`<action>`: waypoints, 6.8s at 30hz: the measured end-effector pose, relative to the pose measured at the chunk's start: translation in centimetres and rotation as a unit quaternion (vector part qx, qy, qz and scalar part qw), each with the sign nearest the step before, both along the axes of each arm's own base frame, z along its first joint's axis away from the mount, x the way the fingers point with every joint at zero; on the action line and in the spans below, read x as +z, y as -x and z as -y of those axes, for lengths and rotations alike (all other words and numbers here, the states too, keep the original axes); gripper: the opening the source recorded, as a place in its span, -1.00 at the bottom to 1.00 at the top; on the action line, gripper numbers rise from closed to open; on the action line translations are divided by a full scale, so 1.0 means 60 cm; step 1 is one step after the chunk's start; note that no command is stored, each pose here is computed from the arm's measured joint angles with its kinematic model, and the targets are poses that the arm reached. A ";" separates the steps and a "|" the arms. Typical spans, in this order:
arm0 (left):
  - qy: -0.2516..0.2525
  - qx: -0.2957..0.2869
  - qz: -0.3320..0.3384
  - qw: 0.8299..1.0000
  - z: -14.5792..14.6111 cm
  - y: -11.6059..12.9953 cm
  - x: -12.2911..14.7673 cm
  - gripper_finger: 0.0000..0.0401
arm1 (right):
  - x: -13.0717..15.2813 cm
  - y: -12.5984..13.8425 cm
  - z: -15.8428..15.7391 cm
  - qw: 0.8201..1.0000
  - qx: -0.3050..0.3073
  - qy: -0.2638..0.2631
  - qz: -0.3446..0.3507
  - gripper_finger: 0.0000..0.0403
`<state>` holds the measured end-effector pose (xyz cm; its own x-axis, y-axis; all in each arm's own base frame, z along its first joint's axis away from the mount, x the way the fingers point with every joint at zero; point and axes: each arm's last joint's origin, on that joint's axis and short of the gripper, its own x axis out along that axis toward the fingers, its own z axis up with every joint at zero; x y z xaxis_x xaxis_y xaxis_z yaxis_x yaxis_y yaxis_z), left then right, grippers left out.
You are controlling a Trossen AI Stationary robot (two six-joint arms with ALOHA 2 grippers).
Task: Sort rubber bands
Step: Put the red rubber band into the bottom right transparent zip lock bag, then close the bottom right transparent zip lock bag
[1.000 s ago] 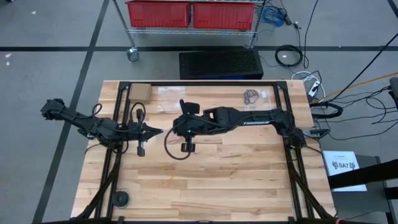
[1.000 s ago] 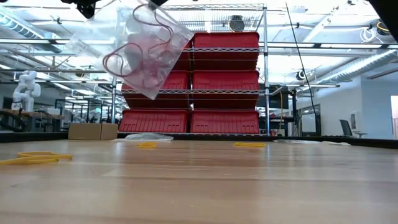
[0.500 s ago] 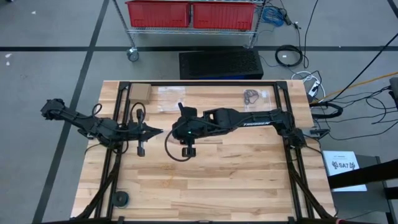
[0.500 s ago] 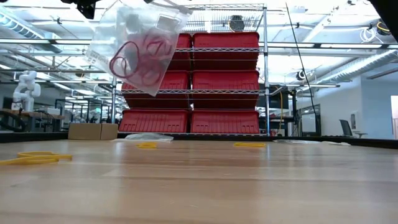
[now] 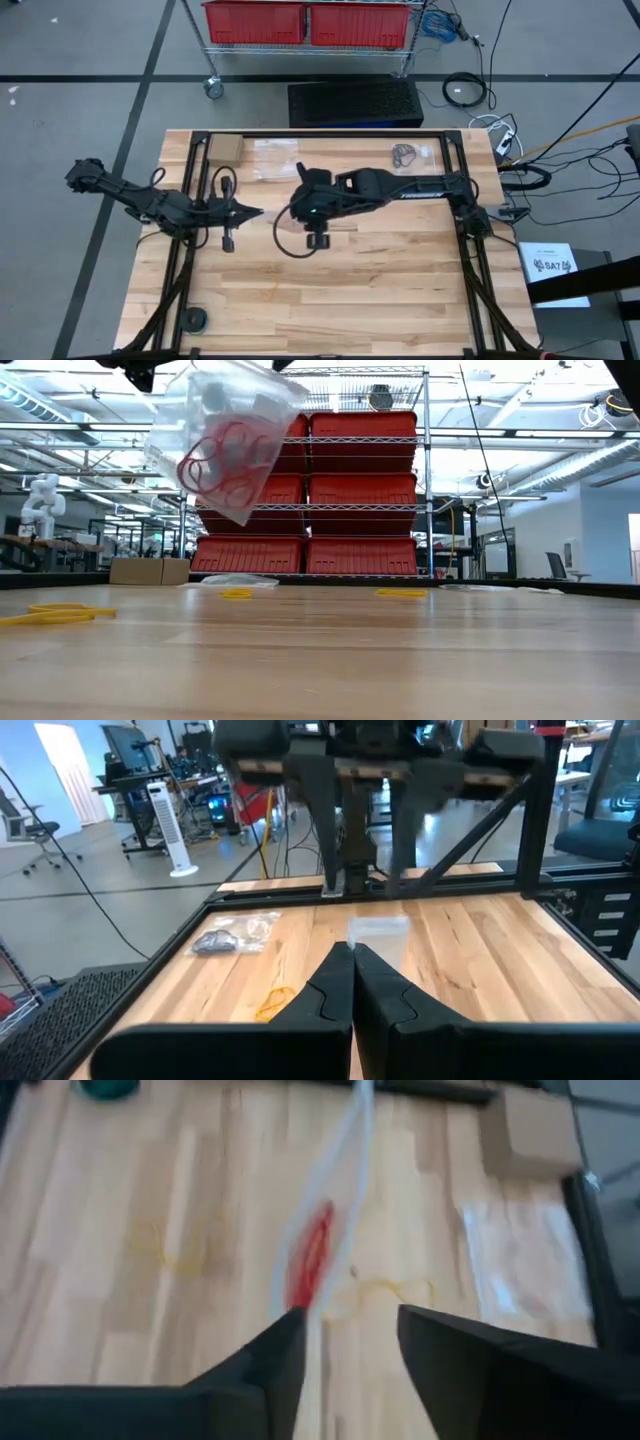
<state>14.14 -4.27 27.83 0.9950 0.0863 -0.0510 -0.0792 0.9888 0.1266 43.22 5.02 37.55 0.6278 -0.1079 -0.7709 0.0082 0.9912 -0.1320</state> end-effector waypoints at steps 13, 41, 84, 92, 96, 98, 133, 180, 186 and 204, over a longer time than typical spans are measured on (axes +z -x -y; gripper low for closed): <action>0.003 0.004 -0.009 1.000 0.002 -0.006 -0.004 -1.00 | -0.016 0.054 -0.050 0.991 0.015 0.063 -0.116 -0.99; 0.024 0.033 -0.068 0.997 0.011 -0.047 -0.039 -1.00 | -0.240 0.239 -0.061 0.986 -0.016 -0.062 0.156 -1.00; 0.067 -0.144 -0.189 0.969 0.077 -0.337 -0.144 -0.26 | -0.298 0.338 -0.136 0.969 -0.148 -0.198 0.018 -1.00; 0.104 -0.076 -0.259 0.957 0.002 -0.340 -0.166 -0.46 | -0.376 0.311 -0.158 0.969 -0.142 -0.194 -0.054 -1.00; 0.110 -0.063 -0.277 0.953 -0.022 -0.339 -0.172 -0.77 | -0.406 0.305 -0.162 0.966 -0.146 -0.196 -0.086 -1.00; 0.114 -0.062 -0.277 0.952 -0.031 -0.340 -0.172 -0.92 | -0.412 0.301 -0.161 0.964 -0.149 -0.199 -0.092 -1.00; 0.130 -0.058 -0.253 0.957 -0.033 -0.325 -0.224 -0.99 | -0.354 0.266 -0.058 0.966 -0.202 -0.160 0.007 -1.00; 0.255 0.002 -0.236 0.938 -0.079 -0.340 -0.259 -0.99 | -0.396 0.257 -0.171 0.953 -0.100 -0.287 0.013 -1.00; 0.245 0.021 -0.202 0.948 -0.106 -0.343 -0.248 -0.99 | -0.425 0.254 -0.174 0.950 -0.114 -0.290 -0.015 -1.00; 0.253 -0.044 -0.318 0.913 -0.050 -0.325 -0.278 -0.99 | -0.388 0.298 -0.109 0.955 -0.206 -0.192 -0.094 -1.00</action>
<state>33.61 -1.29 11.13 0.7528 -0.1863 -0.6314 -0.0664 0.9327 -0.3544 25.36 11.56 14.26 0.4404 -0.0018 -0.8978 0.4190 0.8848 0.2037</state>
